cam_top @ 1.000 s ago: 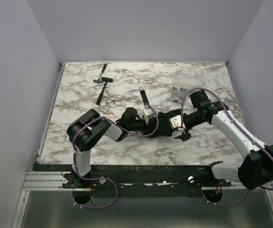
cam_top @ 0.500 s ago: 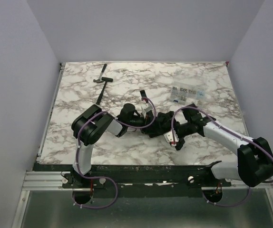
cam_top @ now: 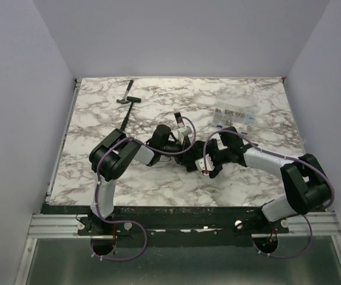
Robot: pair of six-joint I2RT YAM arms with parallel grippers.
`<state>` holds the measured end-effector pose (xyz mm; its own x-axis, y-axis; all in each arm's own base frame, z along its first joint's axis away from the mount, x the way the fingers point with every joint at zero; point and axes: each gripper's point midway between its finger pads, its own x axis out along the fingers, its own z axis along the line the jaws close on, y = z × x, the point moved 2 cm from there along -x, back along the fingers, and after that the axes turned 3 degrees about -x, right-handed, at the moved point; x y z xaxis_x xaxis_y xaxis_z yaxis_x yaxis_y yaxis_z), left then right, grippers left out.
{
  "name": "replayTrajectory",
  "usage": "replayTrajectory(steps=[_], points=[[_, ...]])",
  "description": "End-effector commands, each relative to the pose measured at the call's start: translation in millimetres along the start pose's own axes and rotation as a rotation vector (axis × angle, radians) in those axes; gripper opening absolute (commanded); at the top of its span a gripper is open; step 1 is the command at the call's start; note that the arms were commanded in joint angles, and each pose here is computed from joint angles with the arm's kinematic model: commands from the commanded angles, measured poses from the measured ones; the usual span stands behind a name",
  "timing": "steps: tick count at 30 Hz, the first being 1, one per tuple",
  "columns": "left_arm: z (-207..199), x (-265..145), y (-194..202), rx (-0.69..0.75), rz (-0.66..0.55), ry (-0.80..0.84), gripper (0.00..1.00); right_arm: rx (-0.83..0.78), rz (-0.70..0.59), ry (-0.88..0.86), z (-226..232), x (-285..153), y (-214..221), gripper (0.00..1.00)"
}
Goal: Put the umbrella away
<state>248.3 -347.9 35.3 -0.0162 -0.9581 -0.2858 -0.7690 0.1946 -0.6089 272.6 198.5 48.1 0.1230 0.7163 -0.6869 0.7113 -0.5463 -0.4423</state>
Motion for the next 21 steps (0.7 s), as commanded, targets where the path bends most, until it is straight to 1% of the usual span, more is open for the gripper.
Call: replayTrajectory(steps=[1, 3, 4, 6, 7, 9, 10, 12, 13, 14, 18, 20, 21], points=[[25.9, -25.3, 135.9, -0.408, 0.37, -0.179, 0.04, 0.078, 0.209, -0.225, 50.9, 12.5, 39.5, 0.69], [22.6, -25.8, 127.5, -0.387, 0.339, -0.177, 0.1, 0.122, 0.217, -0.325, 66.9, 13.9, 37.8, 0.54], [20.4, -26.9, 122.0, -0.375, 0.316, -0.175, 0.13, 0.146, 0.218, -0.375, 75.1, 13.9, 36.2, 0.49], [14.8, -29.5, 104.8, -0.335, 0.246, -0.171, 0.23, 0.201, 0.203, -0.446, 85.6, 11.6, 30.2, 0.41], [9.9, -31.3, 91.8, -0.301, 0.195, -0.166, 0.29, 0.225, 0.2, -0.483, 92.6, 9.8, 27.0, 0.39], [0.7, -35.9, 66.4, -0.217, 0.1, -0.17, 0.38, 0.282, 0.204, -0.541, 101.6, 8.4, 20.9, 0.36], [-4.9, -39.0, 50.7, -0.165, 0.044, -0.179, 0.45, 0.31, 0.2, -0.572, 104.9, 7.0, 17.5, 0.34], [-13.8, -47.6, 25.7, -0.051, -0.044, -0.215, 0.51, 0.383, 0.19, -0.625, 110.2, 4.7, 9.2, 0.31], [-16.1, -53.6, 16.2, -0.001, -0.088, -0.247, 0.57, 0.411, 0.173, -0.648, 111.8, 4.6, 5.2, 0.28], [-20.2, -61.0, 6.5, 0.057, -0.135, -0.277, 0.66, 0.442, 0.166, -0.669, 114.4, 3.4, 1.2, 0.27], [-29.7, -94.3, -12.4, 0.249, -0.285, -0.405, 0.81, 0.573, 0.166, -0.72, 122.4, 4.5, -7.8, 0.26], [-34.2, -112.8, -12.7, 0.325, -0.367, -0.455, 0.98, 0.651, 0.157, -0.753, 126.6, 4.8, -13.7, 0.25], [-39.5, -121.1, -13.4, 0.361, -0.419, -0.458, 0.99, 0.689, 0.15, -0.778, 129.3, 3.7, -17.8, 0.25]])
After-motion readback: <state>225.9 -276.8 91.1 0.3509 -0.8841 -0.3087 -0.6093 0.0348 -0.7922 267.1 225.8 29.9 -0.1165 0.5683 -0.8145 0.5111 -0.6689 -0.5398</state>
